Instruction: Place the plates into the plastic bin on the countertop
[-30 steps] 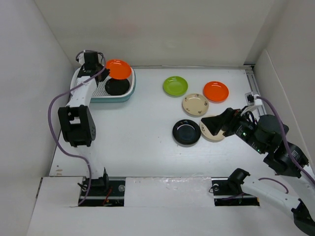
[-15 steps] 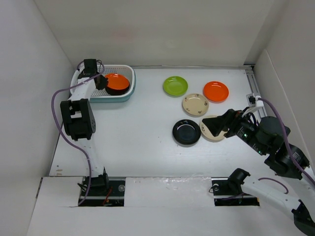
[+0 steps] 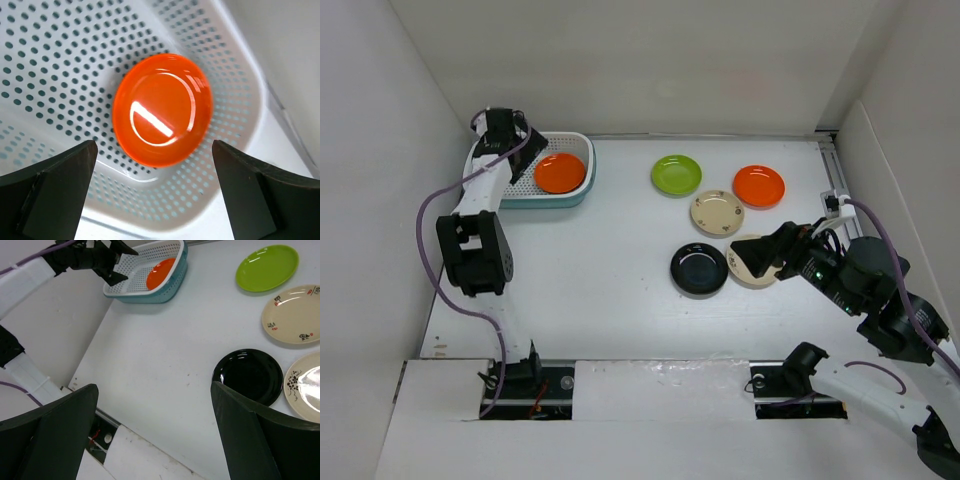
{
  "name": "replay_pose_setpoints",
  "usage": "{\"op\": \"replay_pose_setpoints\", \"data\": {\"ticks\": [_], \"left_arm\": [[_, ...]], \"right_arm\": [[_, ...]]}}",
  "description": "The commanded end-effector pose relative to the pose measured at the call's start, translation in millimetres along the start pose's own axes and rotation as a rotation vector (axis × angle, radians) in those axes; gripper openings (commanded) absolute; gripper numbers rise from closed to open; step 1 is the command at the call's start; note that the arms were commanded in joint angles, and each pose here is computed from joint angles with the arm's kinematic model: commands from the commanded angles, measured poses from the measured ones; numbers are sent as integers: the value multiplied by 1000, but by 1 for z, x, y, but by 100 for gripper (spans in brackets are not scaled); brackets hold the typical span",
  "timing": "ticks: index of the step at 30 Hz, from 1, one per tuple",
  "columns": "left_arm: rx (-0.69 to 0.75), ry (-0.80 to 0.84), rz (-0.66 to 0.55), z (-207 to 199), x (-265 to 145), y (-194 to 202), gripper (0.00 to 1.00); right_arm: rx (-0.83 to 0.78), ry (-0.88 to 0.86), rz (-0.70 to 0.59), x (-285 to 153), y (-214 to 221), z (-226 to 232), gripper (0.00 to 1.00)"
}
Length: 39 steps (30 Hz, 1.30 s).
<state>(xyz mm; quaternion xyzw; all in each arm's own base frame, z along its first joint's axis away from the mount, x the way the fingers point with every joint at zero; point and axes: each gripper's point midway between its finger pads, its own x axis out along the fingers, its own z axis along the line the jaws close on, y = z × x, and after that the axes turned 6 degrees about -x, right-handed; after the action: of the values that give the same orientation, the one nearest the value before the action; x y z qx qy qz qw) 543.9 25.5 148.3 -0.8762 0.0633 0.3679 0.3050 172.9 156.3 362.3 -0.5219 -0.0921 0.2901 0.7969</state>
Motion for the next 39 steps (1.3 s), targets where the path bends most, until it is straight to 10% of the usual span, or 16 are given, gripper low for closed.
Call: {"op": "replay_pose_setpoints", "data": {"ticks": [1,9,20,31,39], "left_arm": [[77,215,-130,-76,-97,-31,100],[260,500,104,-101,-169,129,100],[600,627,595,-21,-177,370,100],[622,534,765,43,-144,444,85],[626,385,692,43,-117,447,55]], "right_arm": [[-8,-24,-37,0,-11,6,100],[-6,-4,-58,-1,-17,4,100],[4,-23,-55,-13,-20,7,100],[5,-26,-59,-20,-23,8,100],[12,-21,-49,-20,-21,7,100]]}}
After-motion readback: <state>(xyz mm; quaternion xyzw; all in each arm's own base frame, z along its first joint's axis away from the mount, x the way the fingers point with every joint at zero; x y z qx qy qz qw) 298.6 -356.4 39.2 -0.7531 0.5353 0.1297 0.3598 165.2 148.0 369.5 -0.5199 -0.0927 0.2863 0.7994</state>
